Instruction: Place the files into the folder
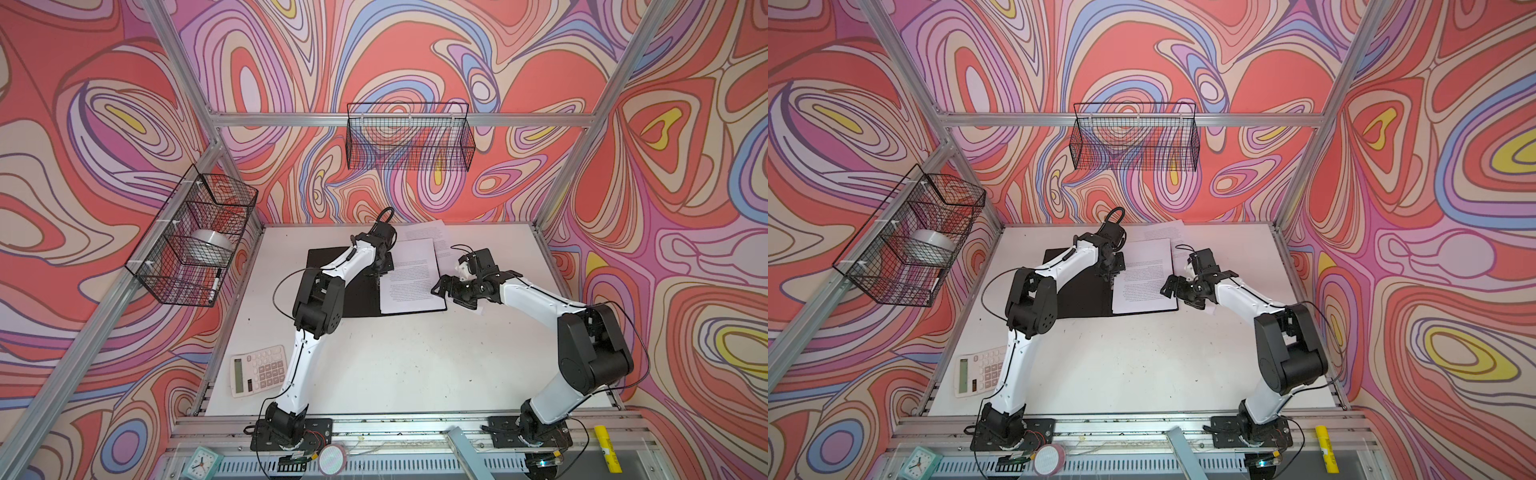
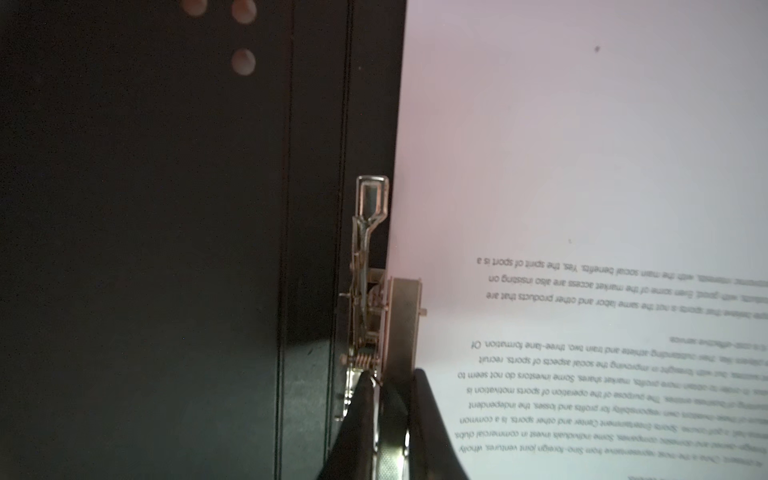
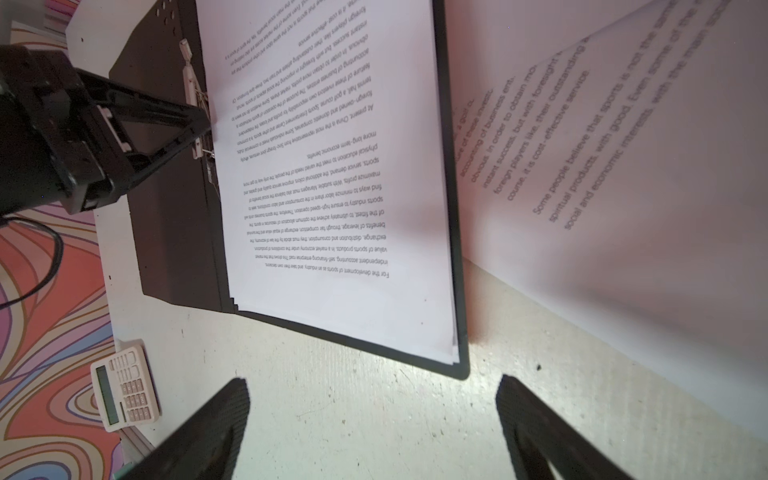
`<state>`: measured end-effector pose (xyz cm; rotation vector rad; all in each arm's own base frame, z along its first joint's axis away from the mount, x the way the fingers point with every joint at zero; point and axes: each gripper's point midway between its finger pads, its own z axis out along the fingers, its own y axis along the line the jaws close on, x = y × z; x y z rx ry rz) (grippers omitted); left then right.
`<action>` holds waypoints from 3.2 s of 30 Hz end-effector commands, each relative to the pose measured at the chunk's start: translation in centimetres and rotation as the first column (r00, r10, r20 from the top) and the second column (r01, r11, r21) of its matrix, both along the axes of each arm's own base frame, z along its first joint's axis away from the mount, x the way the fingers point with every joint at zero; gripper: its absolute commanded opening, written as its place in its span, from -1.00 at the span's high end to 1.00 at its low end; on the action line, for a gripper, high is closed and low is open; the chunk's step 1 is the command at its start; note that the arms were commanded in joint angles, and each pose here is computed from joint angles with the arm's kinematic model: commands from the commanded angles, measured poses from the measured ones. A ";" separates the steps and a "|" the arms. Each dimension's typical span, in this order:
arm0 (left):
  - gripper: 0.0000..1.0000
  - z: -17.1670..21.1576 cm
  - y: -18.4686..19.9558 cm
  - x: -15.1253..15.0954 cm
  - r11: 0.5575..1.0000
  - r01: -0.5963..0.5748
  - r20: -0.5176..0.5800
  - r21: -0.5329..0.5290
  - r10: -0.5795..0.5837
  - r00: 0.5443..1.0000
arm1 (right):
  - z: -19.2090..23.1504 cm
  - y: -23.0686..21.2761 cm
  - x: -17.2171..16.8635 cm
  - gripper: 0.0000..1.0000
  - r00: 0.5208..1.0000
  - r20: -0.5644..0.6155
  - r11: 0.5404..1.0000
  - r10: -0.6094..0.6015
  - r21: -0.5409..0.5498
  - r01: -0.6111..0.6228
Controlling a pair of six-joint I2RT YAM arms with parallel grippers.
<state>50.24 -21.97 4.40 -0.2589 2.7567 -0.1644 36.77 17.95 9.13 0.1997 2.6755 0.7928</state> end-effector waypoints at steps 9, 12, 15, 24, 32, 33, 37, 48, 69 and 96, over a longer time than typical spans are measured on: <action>0.90 1.8 2.1 -2.9 0.999 0.005 -0.021 0.047 -0.004 1.000 | -0.3 0.1 0.0 -0.97 1.000 -0.002 1.000 0.002 0.001 -0.002; 0.90 1.8 2.4 -4.0 0.999 0.004 -0.028 0.034 -0.004 1.000 | -0.2 0.1 0.1 -0.96 1.000 0.002 1.000 -0.001 0.001 0.001; 0.90 1.7 2.4 -5.2 1.000 0.010 -0.038 0.019 -0.009 0.999 | -0.3 0.1 0.1 -0.97 1.000 0.001 1.000 -0.005 0.001 0.005; 0.90 1.6 3.4 -9.5 0.998 0.043 -0.075 0.034 -0.041 0.996 | -0.5 -2.7 1.2 -0.97 0.994 -0.013 0.994 -0.105 0.017 0.106; 0.89 1.3 3.9 -13.4 0.997 0.071 -0.097 0.012 -0.069 0.993 | -0.6 -7.0 2.7 -0.97 0.966 -0.023 0.966 -0.258 -0.014 0.257; 0.89 1.2 4.0 -13.7 0.997 0.071 -0.096 0.008 -0.069 0.993 | -0.8 -7.6 2.8 -0.97 0.961 -0.024 0.961 -0.276 -0.026 0.276; 0.85 1.2 3.7 -13.7 0.996 0.090 -0.080 -0.006 -0.091 0.993 | -1.1 -8.3 3.3 -0.97 0.951 -0.029 0.951 -0.307 -0.035 0.306; 0.43 5.1 2.8 -12.0 0.991 0.130 -0.007 -0.019 -0.130 0.991 | -1.4 -11.5 5.3 -0.96 0.921 -0.002 0.916 -0.390 -0.106 0.388; -1.00 13.9 -3.6 -19.0 0.892 0.387 0.185 -0.234 -0.350 0.918 | -2.2 -19.9 13.2 -0.94 0.884 0.056 0.869 -0.464 -0.162 0.467; -1.00 17.1 -1.4 -22.1 0.881 0.405 0.260 -0.245 -0.343 0.903 | -8.1 -13.1 1.2 -0.84 0.895 -0.253 0.930 -0.366 -0.112 0.349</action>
